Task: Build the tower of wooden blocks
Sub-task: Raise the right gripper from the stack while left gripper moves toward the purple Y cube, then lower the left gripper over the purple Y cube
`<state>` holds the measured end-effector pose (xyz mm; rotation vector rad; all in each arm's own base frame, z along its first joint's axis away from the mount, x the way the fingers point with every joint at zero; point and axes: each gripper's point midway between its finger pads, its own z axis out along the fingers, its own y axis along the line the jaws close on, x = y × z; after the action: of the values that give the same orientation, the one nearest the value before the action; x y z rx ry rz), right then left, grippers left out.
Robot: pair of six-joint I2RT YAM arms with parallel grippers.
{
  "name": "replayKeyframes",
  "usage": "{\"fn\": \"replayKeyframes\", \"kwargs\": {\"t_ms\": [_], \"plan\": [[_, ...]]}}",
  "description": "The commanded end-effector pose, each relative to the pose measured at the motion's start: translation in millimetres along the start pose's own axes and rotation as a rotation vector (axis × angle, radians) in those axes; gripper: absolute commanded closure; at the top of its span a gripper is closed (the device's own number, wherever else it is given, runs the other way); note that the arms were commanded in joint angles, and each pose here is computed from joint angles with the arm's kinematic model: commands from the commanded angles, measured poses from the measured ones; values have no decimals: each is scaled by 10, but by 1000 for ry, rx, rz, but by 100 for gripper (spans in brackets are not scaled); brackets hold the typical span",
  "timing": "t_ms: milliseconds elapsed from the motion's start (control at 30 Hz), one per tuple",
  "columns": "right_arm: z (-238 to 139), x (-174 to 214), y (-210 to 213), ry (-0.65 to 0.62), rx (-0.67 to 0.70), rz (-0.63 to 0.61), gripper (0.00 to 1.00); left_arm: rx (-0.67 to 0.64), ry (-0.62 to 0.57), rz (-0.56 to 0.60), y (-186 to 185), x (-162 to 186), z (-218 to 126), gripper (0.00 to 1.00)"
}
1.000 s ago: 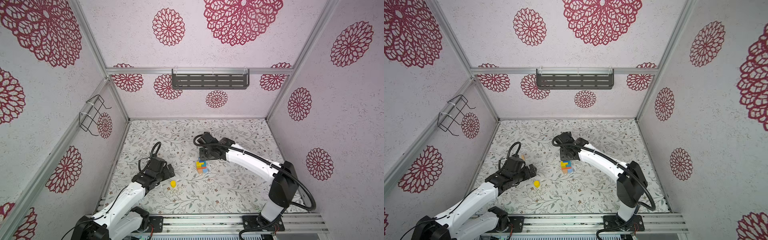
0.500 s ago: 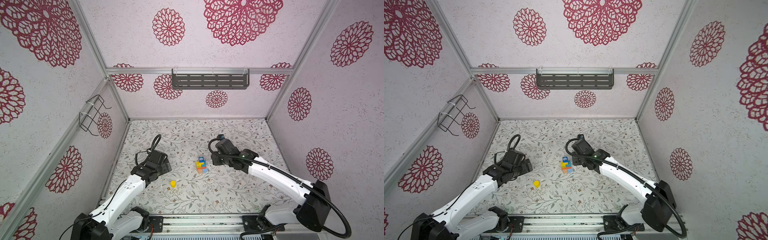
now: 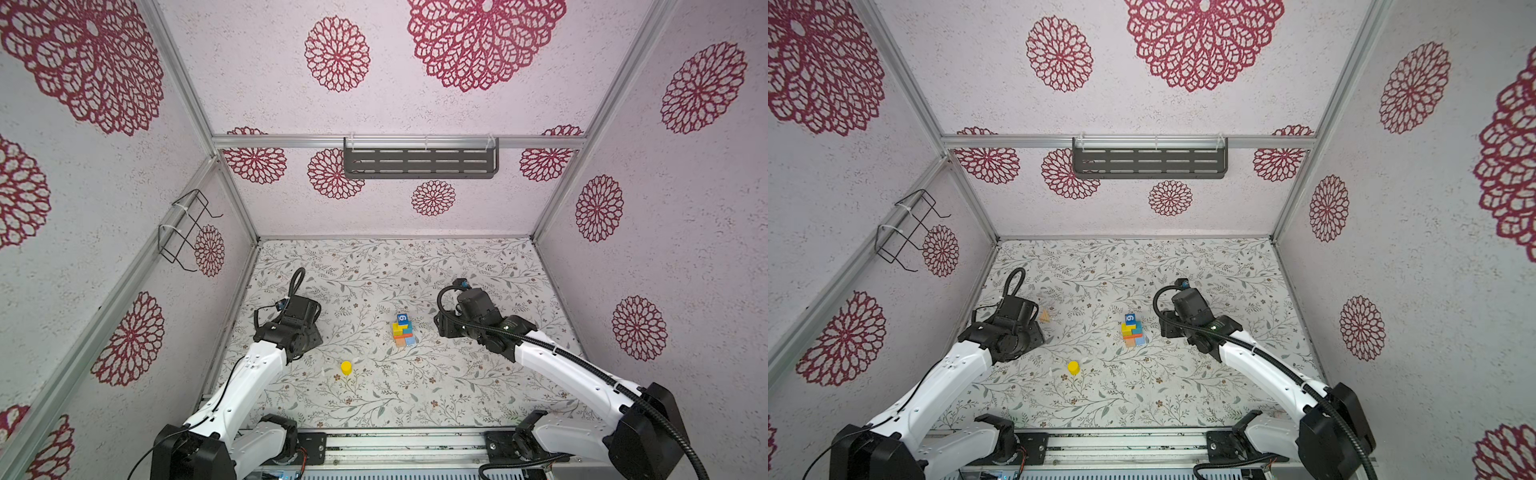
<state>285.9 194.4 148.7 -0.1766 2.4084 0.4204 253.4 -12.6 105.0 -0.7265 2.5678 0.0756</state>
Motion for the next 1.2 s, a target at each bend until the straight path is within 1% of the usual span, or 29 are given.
{"fn": "replayKeyframes", "kwargs": {"t_ms": [0,167,300,467,600,933,1167], "plan": [[-85,-163,55,-86,-56,-3,22,-22,11,-35,39,-111,0,28],[-67,-110,-111,-107,-31,3,1,-42,71,-59,83,-121,175,19],[-37,-58,-242,-100,-18,11,1,-103,92,-66,166,-76,325,15],[-4,-12,-305,-92,-33,28,1,-134,119,-149,279,40,523,14],[30,33,-296,-88,-55,39,1,-156,123,-179,329,53,601,13],[84,89,-287,-71,-71,45,1,-193,129,-167,347,-45,705,22],[57,81,-305,-82,-66,46,1,-202,132,-211,363,-90,787,23]]}}
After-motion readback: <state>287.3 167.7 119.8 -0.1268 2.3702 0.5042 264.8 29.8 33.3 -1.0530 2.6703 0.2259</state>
